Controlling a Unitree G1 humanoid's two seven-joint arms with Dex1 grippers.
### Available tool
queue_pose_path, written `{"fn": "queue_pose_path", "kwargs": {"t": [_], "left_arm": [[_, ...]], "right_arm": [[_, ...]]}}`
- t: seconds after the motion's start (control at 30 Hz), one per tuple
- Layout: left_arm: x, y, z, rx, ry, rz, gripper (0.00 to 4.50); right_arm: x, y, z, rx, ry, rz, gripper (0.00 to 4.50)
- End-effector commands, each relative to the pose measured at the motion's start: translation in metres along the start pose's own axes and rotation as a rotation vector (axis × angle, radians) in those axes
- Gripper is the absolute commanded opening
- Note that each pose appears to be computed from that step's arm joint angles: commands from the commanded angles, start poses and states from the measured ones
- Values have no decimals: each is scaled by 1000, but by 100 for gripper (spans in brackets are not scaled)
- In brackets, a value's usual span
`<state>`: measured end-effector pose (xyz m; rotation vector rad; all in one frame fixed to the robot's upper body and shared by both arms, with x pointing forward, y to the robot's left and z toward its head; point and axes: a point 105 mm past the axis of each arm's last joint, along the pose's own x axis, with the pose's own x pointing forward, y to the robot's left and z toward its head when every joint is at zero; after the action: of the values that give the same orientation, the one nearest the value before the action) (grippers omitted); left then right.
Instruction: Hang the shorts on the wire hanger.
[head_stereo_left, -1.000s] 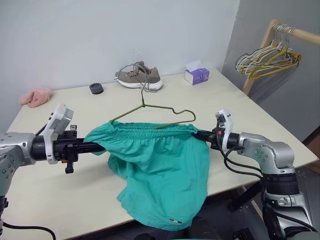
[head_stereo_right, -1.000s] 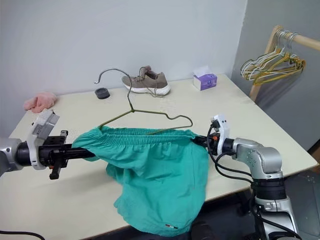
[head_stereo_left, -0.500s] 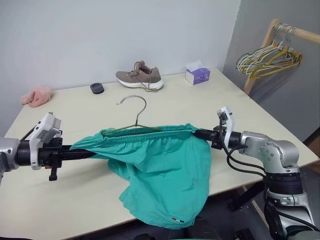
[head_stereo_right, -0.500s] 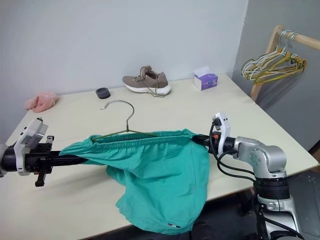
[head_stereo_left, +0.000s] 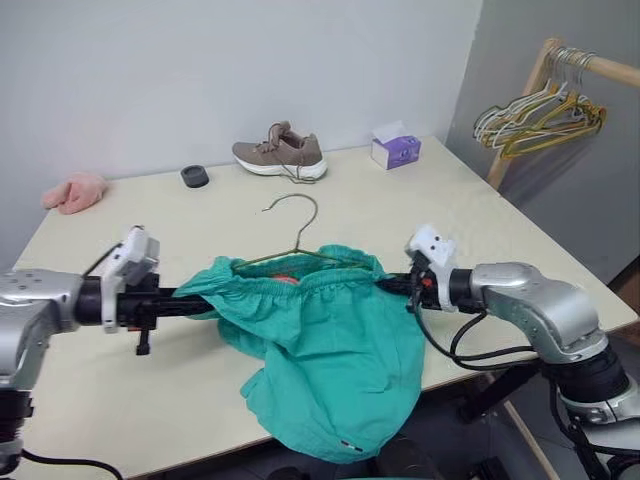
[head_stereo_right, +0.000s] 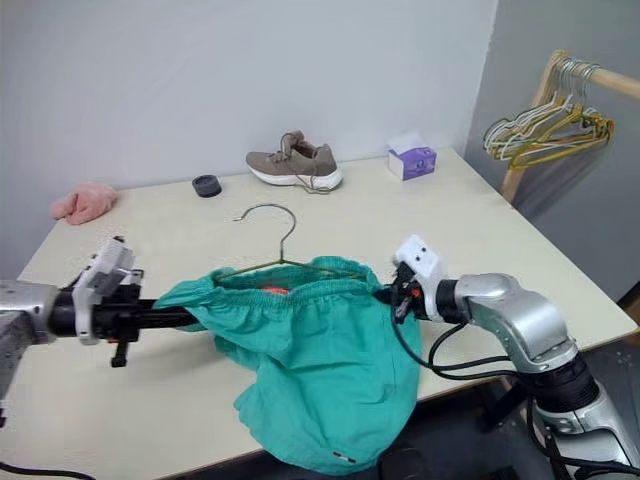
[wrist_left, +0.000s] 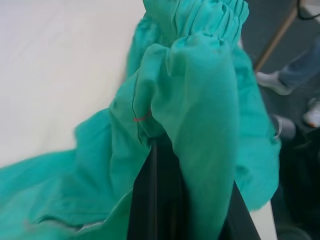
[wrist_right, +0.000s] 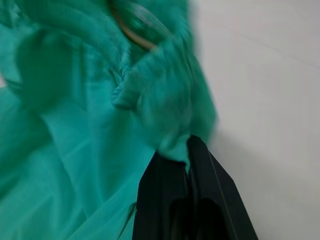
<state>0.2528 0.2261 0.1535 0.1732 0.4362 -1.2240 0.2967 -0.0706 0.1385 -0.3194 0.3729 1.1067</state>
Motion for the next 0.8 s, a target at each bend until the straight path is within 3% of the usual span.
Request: {"fn": "queue_pose_path", "kwargs": {"t": [0.03, 0.17, 0.43, 0.7, 0.8], "left_arm": [[11, -12, 14, 37, -12, -66, 0], [20, -16, 17, 38, 5, -93, 0], [25, -16, 24, 39, -6, -81, 0], [27, -17, 28, 47, -15, -72, 0], [28, -18, 29, 50, -18, -78, 0]], "right_arm": [[-2, 7, 25, -131, -48, 18, 2], [-4, 3, 27, -213, -21, -4, 93], [-35, 1, 5, -258, 122, 7, 374], [-81, 0, -30, -159, 273, 22, 374], [-88, -13, -28, -169, 261, -40, 374]]}}
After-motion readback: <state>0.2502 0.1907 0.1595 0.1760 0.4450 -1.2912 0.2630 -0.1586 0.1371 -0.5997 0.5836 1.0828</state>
